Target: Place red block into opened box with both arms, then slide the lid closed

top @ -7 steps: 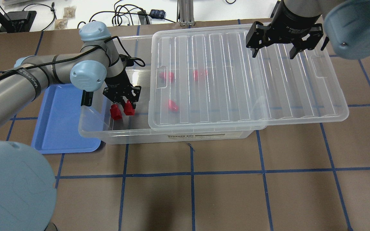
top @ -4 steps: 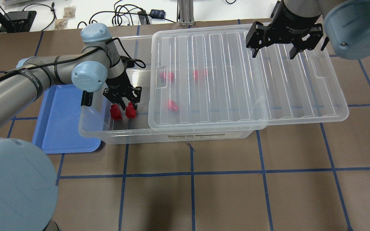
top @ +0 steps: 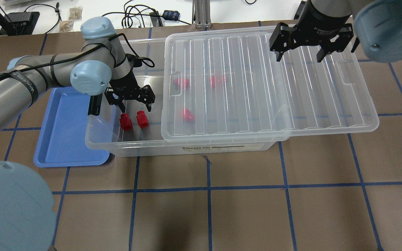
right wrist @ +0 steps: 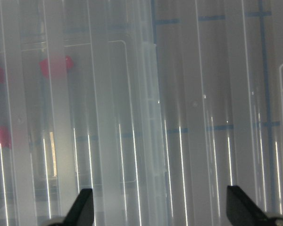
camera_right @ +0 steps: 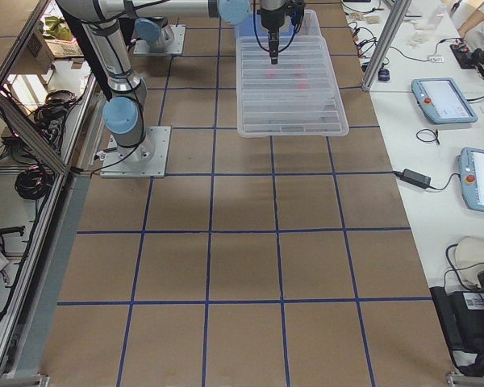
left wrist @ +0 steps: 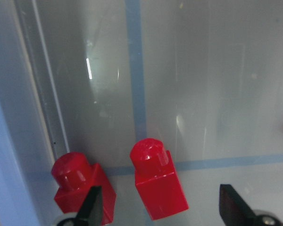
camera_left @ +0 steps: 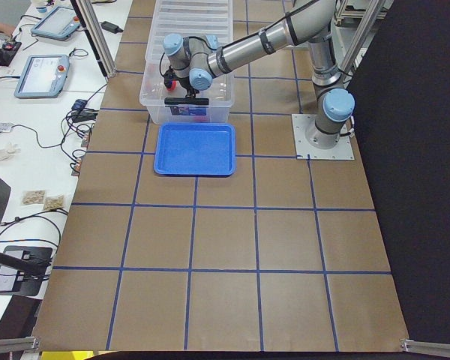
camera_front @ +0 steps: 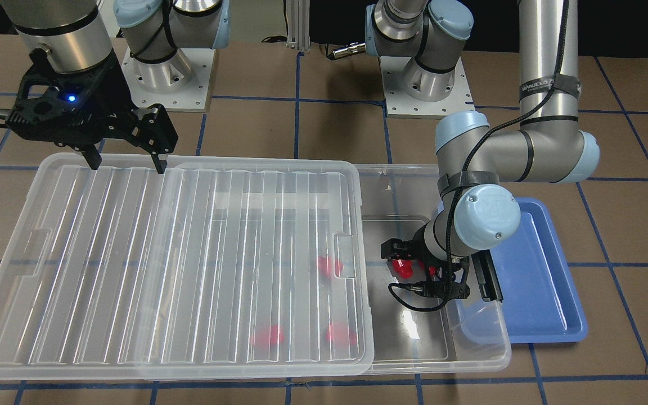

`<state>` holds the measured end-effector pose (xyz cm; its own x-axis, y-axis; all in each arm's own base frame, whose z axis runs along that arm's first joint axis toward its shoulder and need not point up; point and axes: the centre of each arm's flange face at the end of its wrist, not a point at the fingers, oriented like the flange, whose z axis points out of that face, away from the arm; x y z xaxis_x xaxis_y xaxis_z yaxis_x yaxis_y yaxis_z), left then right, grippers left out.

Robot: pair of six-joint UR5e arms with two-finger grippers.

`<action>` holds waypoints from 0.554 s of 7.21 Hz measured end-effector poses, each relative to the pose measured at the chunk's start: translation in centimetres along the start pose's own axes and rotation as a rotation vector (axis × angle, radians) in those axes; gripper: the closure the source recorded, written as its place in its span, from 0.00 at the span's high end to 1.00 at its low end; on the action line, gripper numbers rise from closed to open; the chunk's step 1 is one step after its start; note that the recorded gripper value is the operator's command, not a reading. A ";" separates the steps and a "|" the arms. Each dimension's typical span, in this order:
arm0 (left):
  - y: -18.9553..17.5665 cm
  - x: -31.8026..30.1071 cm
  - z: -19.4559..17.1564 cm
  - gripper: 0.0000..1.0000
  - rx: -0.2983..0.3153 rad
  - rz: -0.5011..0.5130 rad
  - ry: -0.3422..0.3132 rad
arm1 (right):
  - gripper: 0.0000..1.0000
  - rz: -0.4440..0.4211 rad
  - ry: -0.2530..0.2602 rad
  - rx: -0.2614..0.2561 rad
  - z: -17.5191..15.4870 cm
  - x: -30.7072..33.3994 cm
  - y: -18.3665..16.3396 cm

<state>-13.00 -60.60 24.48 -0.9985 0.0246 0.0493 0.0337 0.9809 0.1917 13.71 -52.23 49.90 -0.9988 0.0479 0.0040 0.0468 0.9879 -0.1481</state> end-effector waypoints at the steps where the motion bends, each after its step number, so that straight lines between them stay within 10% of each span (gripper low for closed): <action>1: 0.4 -0.1 -2.7 1.00 0.020 -0.003 -0.003 | 1.00 -0.032 0.025 -0.009 0.7 3.0 -1.0; 4: 2.6 0.1 -15.1 1.00 0.066 -0.005 -0.032 | 1.00 -0.118 0.038 -0.080 4.7 15.0 -3.7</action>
<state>-12.33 -60.97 39.75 -0.9995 0.0249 0.0169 0.0268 0.9915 0.1270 -1.47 -55.84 45.81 -0.9964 -0.0655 0.0541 -0.0689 0.9955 -0.0648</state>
